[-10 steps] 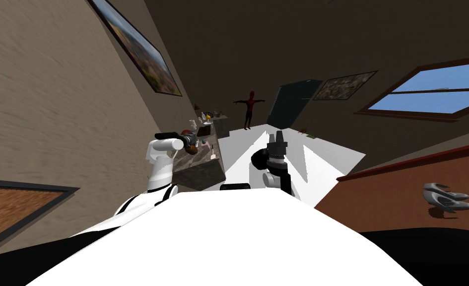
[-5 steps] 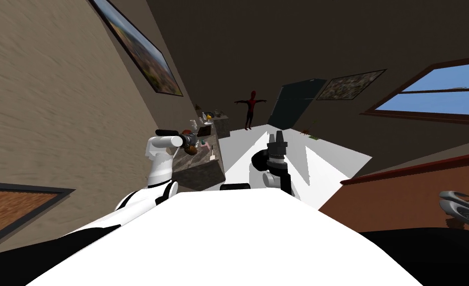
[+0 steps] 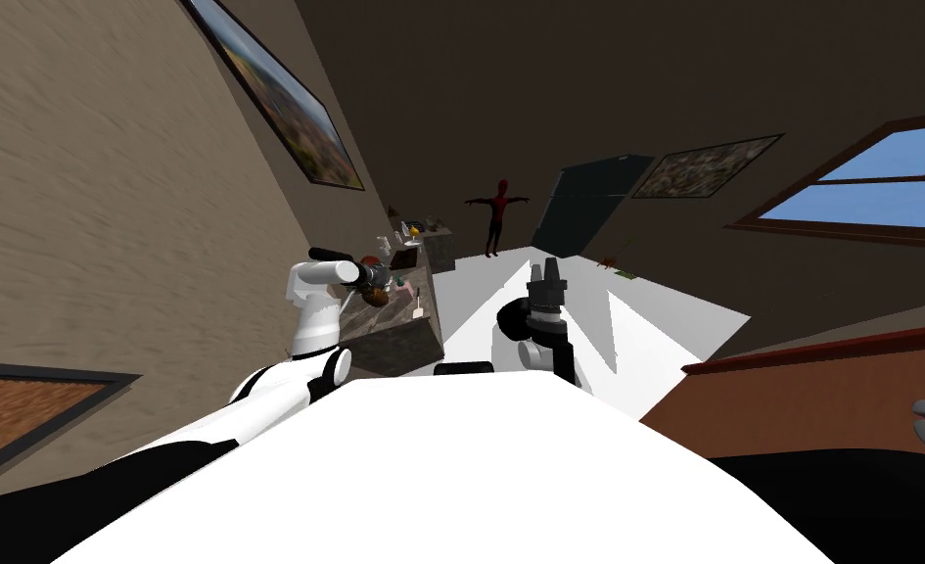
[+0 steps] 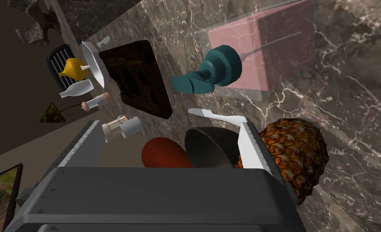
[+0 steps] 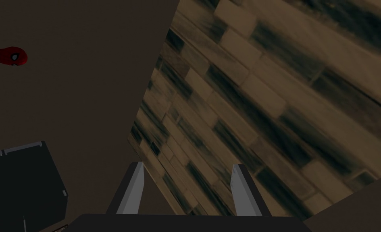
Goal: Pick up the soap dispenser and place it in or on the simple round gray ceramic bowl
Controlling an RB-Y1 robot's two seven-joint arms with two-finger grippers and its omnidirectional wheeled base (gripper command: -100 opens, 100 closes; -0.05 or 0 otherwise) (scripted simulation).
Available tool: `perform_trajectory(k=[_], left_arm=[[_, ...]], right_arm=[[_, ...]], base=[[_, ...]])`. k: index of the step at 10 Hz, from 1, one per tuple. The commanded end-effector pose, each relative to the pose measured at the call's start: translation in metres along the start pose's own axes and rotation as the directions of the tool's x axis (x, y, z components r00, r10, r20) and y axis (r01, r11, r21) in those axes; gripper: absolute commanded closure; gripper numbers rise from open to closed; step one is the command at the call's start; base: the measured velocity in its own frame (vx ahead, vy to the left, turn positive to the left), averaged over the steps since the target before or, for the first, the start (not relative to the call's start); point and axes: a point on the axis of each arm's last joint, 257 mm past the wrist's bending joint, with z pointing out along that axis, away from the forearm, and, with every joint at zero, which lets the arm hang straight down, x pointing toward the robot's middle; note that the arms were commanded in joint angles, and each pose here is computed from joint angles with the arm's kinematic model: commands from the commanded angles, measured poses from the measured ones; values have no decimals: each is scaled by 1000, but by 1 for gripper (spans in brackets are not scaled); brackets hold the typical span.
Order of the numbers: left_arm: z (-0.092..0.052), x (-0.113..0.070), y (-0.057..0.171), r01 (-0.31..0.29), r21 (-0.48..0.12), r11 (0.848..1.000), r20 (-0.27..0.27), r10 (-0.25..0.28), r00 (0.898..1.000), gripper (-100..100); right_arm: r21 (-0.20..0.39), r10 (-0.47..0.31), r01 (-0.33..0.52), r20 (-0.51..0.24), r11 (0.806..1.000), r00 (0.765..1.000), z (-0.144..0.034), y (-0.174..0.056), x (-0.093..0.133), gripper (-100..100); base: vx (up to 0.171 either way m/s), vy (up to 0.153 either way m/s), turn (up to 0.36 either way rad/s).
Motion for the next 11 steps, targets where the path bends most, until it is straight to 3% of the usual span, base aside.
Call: perform_trajectory(k=[1, 7, 11], left_arm=[[0, 1, 9, 1, -48, 999, -8, -2, 1000, -100], [0, 3, 28, 6, -198, 980, -36, -13, 999, -100], [-4, 5, 43, 5, -310, 951, -56, -23, 998, -100]], right_arm=[[0, 0, 0, 0, 1000, 1000, 0, 0, 0, 0], [0, 0, 0, 0, 1000, 1000, 0, 0, 0, 0], [0, 0, 0, 0, 1000, 1000, 0, 0, 0, 0]], base=[[45, -26, 29], [50, -27, 40], [67, -22, 40]])
